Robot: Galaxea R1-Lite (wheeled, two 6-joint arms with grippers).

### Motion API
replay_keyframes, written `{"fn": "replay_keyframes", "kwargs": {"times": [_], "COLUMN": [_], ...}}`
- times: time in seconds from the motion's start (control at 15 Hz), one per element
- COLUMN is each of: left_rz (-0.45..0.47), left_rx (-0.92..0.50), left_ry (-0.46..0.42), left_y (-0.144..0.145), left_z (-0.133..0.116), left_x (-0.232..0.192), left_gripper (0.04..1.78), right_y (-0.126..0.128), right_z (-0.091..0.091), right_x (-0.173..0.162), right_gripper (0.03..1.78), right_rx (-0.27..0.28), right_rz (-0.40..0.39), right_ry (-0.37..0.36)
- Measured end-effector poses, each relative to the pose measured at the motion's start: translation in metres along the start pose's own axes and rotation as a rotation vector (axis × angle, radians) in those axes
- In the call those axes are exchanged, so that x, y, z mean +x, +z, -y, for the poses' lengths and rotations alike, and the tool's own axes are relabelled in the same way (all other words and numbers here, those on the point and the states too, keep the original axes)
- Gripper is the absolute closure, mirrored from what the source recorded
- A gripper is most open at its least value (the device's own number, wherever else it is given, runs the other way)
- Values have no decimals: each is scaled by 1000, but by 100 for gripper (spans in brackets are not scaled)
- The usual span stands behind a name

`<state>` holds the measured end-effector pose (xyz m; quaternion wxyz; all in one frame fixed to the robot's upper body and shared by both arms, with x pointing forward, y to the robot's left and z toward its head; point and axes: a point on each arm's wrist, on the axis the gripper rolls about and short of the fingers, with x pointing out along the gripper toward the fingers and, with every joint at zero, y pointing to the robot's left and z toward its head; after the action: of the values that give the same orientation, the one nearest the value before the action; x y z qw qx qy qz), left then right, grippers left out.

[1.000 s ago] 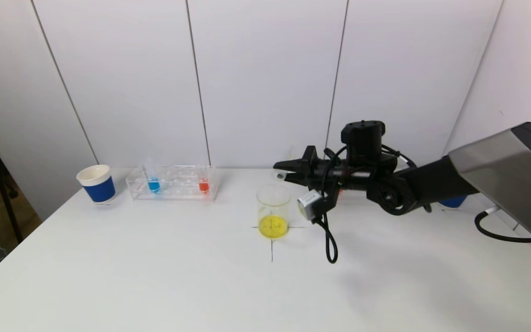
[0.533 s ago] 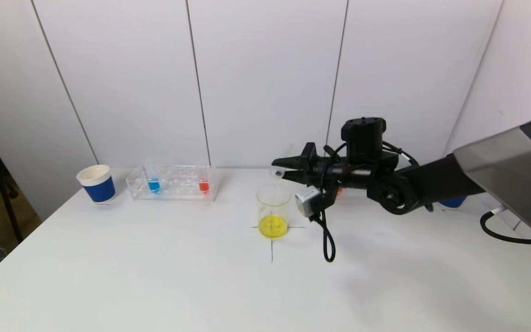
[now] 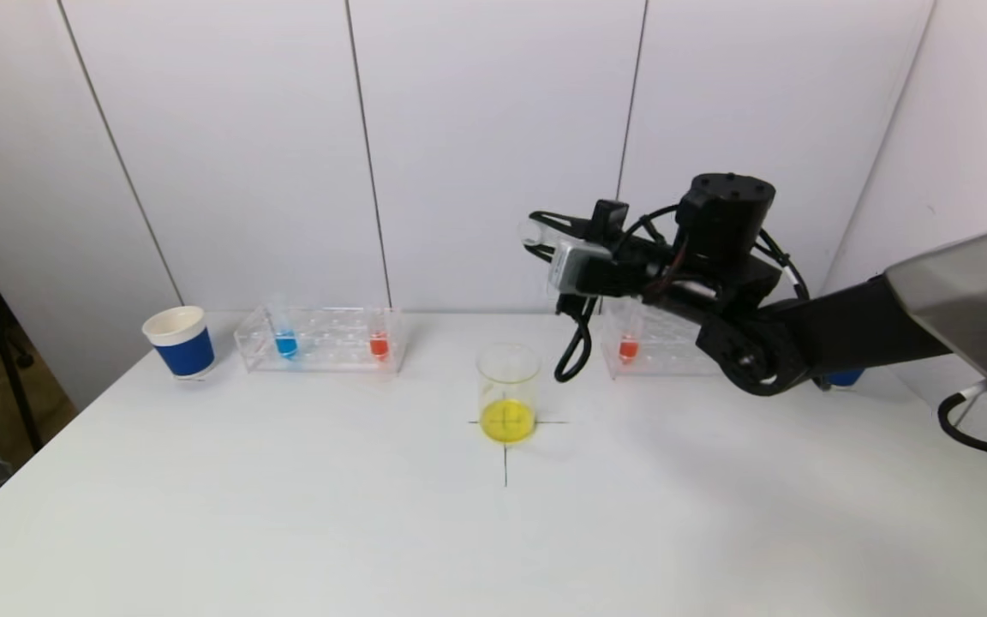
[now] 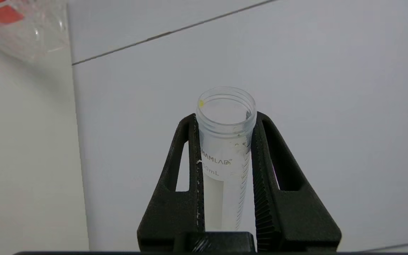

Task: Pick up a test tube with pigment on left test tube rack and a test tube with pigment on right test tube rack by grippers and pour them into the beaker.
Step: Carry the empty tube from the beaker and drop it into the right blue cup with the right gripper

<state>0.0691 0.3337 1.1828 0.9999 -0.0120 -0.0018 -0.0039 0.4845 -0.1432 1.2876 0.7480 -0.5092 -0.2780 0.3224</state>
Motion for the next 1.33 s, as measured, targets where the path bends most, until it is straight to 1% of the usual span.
{"fn": "replay_keyframes", "kwargs": {"times": [0.33, 0.6, 0.8, 1.0, 1.13, 1.33], "left_rz": [0, 0, 0, 0, 0, 0], "left_rx": [0, 0, 0, 0, 0, 0], "left_ry": [0, 0, 0, 0, 0, 0], "left_y": [0, 0, 0, 0, 0, 0], "left_z": [0, 0, 0, 0, 0, 0], "left_x": [0, 0, 0, 0, 0, 0], "left_gripper": [6, 6, 6, 6, 6, 6], "right_y": [5, 6, 1, -9, -22, -50], "right_z": [22, 41, 58, 84, 100, 122], "right_x": [-7, -16, -28, -46, -62, -93], "right_gripper": [136, 136, 136, 136, 136, 136], "right_rx": [288, 497, 607, 722, 776, 837], "right_rz": [-117, -195, -250, -299, -340, -413], "right_ry": [-137, -251, -311, -389, -444, -539]}}
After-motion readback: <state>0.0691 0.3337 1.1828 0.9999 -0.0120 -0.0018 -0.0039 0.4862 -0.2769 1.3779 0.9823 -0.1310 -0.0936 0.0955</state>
